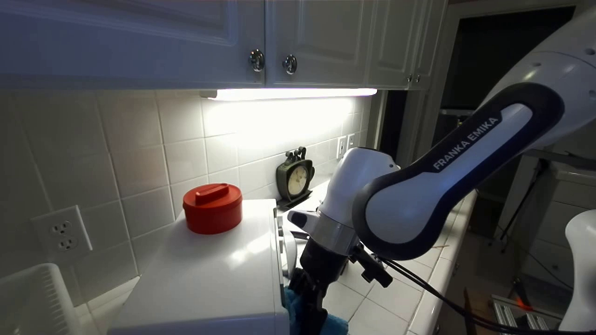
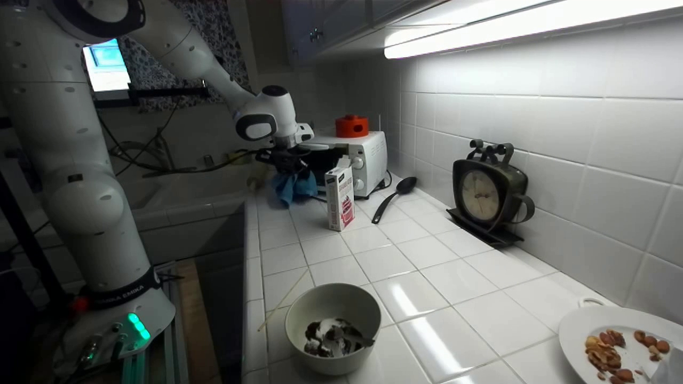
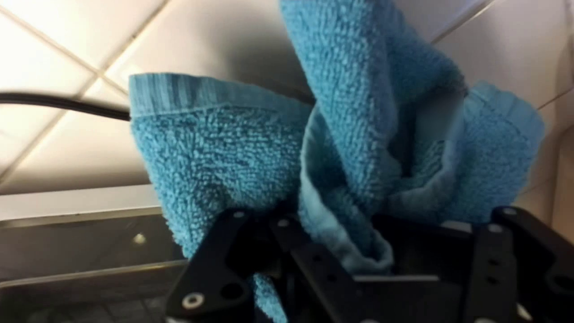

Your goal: Use the blue towel to wipe the oven.

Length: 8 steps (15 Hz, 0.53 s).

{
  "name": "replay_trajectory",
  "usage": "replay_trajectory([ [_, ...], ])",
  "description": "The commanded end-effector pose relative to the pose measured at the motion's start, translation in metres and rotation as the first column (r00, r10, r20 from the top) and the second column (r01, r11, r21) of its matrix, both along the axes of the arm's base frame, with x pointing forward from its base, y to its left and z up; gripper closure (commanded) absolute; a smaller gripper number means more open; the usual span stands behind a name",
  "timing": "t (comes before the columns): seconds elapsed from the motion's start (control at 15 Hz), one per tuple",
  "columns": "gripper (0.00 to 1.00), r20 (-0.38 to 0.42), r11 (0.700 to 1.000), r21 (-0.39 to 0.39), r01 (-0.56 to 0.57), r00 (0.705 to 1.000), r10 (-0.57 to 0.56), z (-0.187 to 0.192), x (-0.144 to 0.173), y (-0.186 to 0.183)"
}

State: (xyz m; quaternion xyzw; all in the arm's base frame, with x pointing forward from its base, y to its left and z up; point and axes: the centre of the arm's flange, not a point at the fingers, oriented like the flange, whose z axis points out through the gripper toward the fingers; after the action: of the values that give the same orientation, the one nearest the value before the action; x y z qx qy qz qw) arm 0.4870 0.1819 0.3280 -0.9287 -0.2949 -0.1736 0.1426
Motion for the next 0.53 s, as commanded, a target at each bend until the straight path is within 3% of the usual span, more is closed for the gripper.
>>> replay_trajectory([
  [0.0,1.00,0.028,1.000,0.001,-0.023,0.999,0.023,0.017,-0.021,0.018],
  [0.2,1.00,0.047,1.000,0.024,0.019,0.999,-0.020,0.032,-0.017,0.011],
  [0.47,1.00,0.056,0.991,0.025,0.134,0.989,-0.135,0.038,0.002,-0.027],
])
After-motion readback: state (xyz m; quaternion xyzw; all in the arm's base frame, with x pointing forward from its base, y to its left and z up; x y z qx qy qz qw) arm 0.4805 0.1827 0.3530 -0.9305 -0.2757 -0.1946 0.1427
